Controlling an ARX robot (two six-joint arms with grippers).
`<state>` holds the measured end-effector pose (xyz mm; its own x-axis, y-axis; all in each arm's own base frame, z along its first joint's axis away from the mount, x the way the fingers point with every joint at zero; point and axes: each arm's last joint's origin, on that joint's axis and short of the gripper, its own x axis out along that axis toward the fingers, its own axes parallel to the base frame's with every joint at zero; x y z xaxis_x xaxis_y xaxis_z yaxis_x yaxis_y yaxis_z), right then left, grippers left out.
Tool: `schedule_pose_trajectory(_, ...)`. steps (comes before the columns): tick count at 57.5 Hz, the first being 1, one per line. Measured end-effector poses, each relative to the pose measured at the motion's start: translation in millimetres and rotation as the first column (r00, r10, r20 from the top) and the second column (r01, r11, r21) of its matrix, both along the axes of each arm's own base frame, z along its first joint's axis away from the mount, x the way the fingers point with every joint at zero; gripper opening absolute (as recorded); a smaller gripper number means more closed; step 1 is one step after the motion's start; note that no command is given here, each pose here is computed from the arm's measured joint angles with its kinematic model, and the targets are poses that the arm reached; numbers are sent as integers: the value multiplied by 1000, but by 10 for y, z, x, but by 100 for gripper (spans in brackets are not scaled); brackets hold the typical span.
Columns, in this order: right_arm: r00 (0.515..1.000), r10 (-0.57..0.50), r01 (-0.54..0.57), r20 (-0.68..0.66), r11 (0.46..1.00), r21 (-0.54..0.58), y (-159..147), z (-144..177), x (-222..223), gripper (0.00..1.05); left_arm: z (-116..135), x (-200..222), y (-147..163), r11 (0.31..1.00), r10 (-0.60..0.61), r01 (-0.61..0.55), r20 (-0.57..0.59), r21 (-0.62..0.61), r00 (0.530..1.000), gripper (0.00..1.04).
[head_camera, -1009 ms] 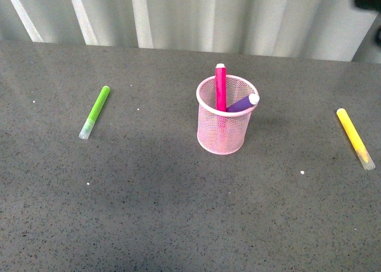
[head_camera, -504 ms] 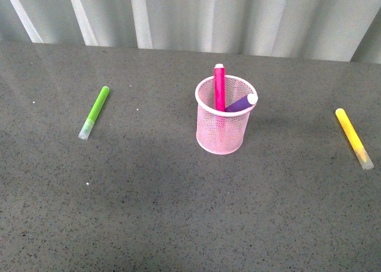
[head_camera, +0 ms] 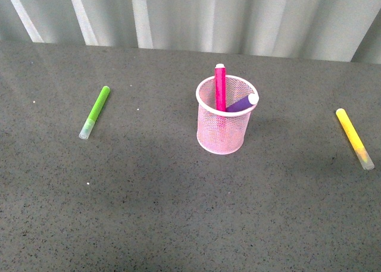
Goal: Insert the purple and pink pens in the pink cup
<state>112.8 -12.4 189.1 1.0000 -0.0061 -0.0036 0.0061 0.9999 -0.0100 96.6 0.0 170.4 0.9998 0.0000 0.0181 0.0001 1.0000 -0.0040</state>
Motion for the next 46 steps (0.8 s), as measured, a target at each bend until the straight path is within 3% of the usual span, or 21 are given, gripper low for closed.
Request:
schedule_pose_trajectory(2, 1000, -1, 1, -3, 1000, 0, 24, -22, -7, 3, 0, 0, 0, 1000, 0, 0, 0, 0, 1000, 98)
schedule_pose_trajectory(4, 999, -34, 34, -3, 999, 1, 53, -39, -13, 3, 0, 0, 0, 1000, 0, 0, 0, 0, 1000, 98)
schedule_pose_trajectory(11, 1000, 9, -9, 5, 1000, 3, 120, -65, -33, 3, 0, 0, 0, 1000, -2, 2, 0, 0, 1000, 98)
schedule_pose_trajectory(46, 1000, 3, -3, 16, 1000, 7, 121, -197, -160, 3, 0, 0, 0, 1000, 0, 0, 0, 0, 1000, 98)
